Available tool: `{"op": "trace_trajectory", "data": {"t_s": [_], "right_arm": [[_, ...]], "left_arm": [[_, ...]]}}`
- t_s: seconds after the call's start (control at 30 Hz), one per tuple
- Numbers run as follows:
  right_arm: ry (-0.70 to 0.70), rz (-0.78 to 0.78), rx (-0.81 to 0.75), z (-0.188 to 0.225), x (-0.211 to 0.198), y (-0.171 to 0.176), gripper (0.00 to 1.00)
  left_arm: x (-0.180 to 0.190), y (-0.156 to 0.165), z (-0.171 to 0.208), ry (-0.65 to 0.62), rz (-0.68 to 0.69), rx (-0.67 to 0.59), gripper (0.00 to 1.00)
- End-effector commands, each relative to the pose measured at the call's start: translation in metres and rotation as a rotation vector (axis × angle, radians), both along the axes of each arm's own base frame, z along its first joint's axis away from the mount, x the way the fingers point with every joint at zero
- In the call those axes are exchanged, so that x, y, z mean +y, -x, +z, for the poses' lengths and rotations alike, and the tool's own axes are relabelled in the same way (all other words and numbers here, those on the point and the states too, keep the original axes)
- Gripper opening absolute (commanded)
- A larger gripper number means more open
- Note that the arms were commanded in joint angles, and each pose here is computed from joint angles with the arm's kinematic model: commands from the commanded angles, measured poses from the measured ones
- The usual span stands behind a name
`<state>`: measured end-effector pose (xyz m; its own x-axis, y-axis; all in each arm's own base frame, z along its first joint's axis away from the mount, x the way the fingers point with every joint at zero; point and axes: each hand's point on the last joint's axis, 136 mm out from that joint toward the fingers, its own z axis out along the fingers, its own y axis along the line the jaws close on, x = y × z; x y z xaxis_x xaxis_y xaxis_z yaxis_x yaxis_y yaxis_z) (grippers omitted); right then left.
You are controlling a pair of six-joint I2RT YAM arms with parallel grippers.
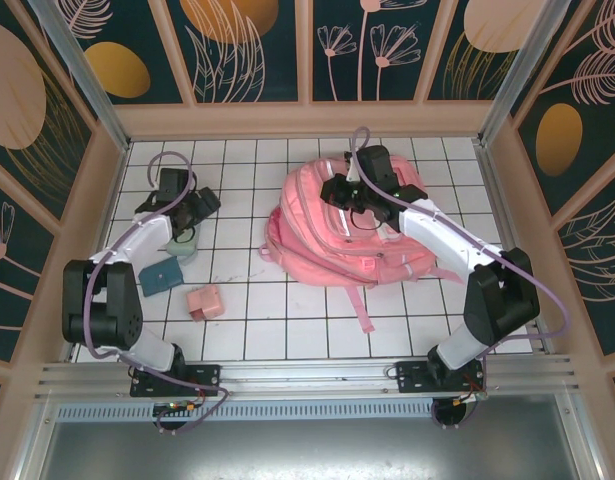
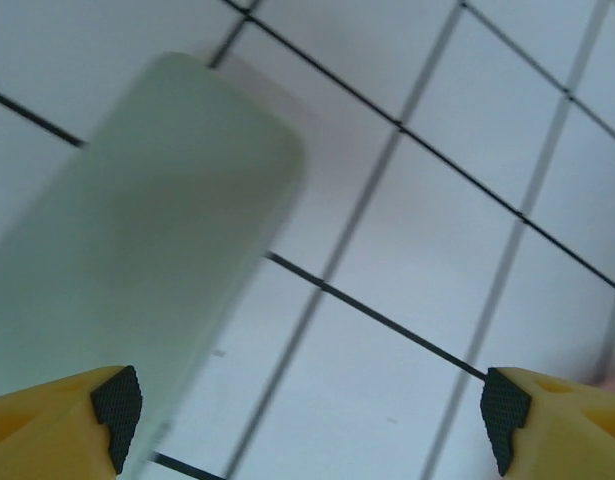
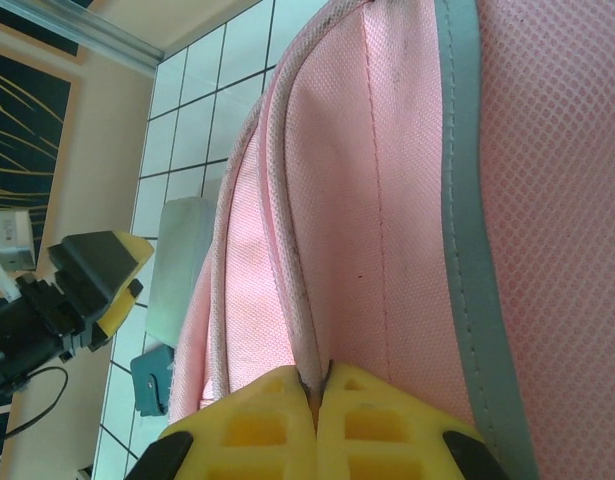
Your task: Pack the student bag
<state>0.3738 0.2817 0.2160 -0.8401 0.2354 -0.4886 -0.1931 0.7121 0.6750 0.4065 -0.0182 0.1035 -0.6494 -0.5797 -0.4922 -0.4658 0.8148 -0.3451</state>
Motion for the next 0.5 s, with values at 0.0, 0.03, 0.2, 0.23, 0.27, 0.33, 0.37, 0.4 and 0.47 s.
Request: {"op": "trace_trajectory", "data": {"t_s": [0.0, 0.03, 0.2, 0.23, 0.27, 0.33, 0.37, 0.4, 0.47], "right_arm": [[-0.098, 0.057, -0.134, 0.048, 0.018, -0.008, 0.0], [-0.098, 0.059, -0.139, 0.05, 0.018, -0.009, 0.0], [-0.098, 0.061, -0.156, 0.058, 0.016, -0.013, 0.0], [-0.102, 0.06, -0.161, 0.06, 0.016, -0.014, 0.0], [-0.104, 0.059, -0.162, 0.06, 0.015, -0.014, 0.0], [-0.107, 0.06, -0.165, 0.062, 0.014, -0.015, 0.0], [-0.107, 0.062, -0.165, 0.061, 0.015, -0.015, 0.0], [-0.105, 0.061, -0.165, 0.061, 0.014, -0.016, 0.0], [-0.105, 0.065, -0.164, 0.06, 0.014, -0.015, 0.0]], "left_arm": [[0.019, -0.001, -0.012, -0.125, -0.077, 0.079, 0.98], [0.024, -0.002, -0.015, -0.154, -0.085, 0.096, 0.98], [0.049, -0.004, -0.023, -0.264, -0.053, 0.149, 0.99], [0.052, -0.004, -0.025, -0.283, -0.057, 0.158, 0.99], [0.056, -0.004, -0.024, -0.305, -0.052, 0.163, 0.98], [0.065, -0.002, -0.036, -0.344, -0.033, 0.21, 0.99], [0.066, -0.001, -0.04, -0.341, -0.029, 0.216, 0.99], [0.064, -0.002, -0.044, -0.322, -0.029, 0.216, 0.98], [0.057, -0.003, -0.052, -0.257, -0.052, 0.214, 0.98]]}}
